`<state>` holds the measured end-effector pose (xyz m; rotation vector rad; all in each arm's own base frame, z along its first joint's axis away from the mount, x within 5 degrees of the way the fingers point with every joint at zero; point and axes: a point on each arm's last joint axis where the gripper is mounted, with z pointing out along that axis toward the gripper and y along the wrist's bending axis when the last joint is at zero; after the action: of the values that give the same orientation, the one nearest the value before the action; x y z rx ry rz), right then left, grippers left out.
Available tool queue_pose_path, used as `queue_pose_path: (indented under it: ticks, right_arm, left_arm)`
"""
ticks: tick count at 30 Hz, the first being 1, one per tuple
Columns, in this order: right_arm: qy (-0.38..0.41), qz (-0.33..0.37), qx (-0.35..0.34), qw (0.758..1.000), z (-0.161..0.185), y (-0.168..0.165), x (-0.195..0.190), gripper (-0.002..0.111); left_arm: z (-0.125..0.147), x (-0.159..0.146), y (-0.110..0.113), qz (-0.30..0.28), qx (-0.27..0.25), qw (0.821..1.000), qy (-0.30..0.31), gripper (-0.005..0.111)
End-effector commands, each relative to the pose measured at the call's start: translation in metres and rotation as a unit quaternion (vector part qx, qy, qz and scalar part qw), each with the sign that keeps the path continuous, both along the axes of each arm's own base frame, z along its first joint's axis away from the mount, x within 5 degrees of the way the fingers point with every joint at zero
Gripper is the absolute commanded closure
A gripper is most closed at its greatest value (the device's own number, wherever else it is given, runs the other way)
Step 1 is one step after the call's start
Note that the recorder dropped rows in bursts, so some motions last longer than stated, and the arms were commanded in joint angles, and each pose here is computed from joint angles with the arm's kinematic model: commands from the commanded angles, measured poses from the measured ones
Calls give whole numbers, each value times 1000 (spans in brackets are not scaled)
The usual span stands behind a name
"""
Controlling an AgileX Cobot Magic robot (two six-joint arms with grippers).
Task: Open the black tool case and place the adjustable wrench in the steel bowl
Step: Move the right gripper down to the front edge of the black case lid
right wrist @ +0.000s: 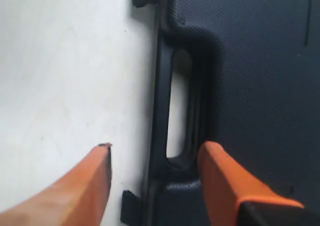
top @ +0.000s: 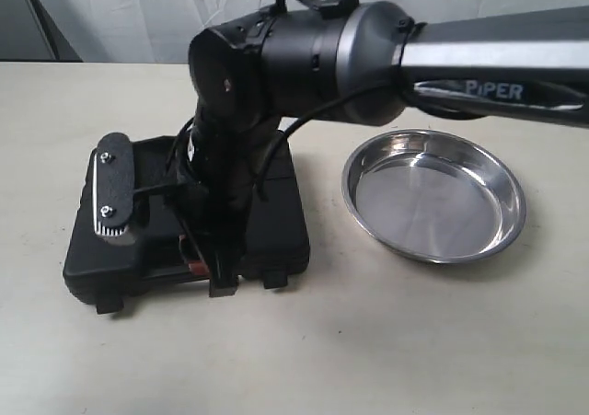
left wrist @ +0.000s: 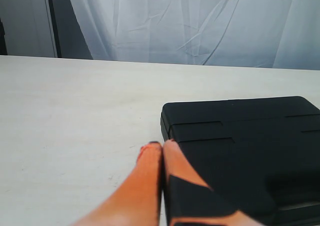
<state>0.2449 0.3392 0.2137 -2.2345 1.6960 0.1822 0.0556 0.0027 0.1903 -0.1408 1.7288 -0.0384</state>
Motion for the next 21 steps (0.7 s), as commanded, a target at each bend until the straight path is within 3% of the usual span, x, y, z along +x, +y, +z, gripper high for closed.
queue_pose_path:
  ticks: [1, 11, 21]
  right_arm:
    - [-3, 11, 3, 1000, -13, 13, -5, 56]
    - [-3, 11, -6, 1000, -50, 24, -1, 56]
    - [-20, 10, 9, 1000, -49, 27, 2, 56]
  left_arm:
    - [2, 0, 0, -2, 2, 1000, -9, 107]
    - [2, 0, 0, -2, 2, 1000, -9, 107]
    - [2, 0, 0, -2, 2, 1000, -9, 107]
